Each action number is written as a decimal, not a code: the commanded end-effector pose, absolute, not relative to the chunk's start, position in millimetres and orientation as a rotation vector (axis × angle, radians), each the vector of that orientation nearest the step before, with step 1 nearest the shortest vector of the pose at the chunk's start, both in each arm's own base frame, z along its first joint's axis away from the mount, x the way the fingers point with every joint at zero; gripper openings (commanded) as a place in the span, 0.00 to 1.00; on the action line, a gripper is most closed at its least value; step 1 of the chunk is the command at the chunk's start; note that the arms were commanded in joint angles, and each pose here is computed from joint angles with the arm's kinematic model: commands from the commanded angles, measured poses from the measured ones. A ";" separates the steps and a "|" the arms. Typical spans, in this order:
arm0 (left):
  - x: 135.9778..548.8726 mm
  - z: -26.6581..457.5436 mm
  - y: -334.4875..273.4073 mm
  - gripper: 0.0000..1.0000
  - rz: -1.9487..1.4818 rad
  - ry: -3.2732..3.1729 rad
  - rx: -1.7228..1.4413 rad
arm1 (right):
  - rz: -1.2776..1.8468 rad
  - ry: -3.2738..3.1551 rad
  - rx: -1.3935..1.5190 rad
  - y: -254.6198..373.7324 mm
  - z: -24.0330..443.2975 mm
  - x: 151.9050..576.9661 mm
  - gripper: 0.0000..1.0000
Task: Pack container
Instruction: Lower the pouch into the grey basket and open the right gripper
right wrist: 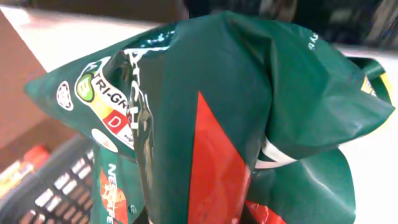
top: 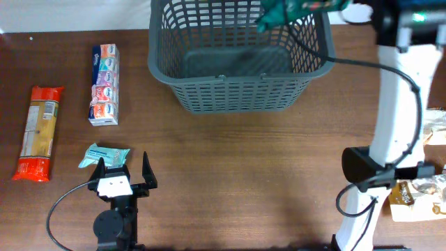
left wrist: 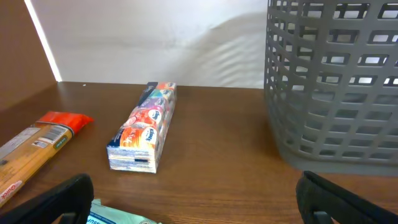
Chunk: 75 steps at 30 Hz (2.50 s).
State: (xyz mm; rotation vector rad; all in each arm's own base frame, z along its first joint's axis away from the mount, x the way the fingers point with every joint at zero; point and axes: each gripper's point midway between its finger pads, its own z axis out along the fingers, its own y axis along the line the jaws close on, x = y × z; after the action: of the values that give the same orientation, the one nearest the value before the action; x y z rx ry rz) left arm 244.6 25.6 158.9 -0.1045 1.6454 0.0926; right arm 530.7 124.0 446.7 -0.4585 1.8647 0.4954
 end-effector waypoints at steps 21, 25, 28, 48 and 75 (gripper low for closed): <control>244.8 157.5 22.9 0.99 0.074 1.643 -0.102 | 0.533 2.113 -0.466 161.5 326.8 553.6 0.04; 244.8 157.5 22.9 0.99 0.074 1.643 -0.102 | 0.436 2.169 -0.443 157.8 310.7 556.3 0.03; 244.8 157.4 23.1 0.99 0.074 1.643 -0.102 | 0.424 2.200 -0.459 158.2 298.5 556.2 0.04; 244.8 157.4 22.9 0.99 0.074 1.643 -0.102 | 0.390 2.273 -0.439 153.2 266.0 564.1 0.73; 244.8 157.5 22.9 0.99 0.074 1.643 -0.102 | -0.458 1.995 0.730 -165.2 446.3 417.3 0.99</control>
State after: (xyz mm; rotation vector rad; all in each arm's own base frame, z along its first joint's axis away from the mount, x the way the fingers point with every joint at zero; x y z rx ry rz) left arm 244.6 25.6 158.9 -0.1045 1.6454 0.0926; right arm 461.9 -125.5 417.3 0.4315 2.1442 -0.3882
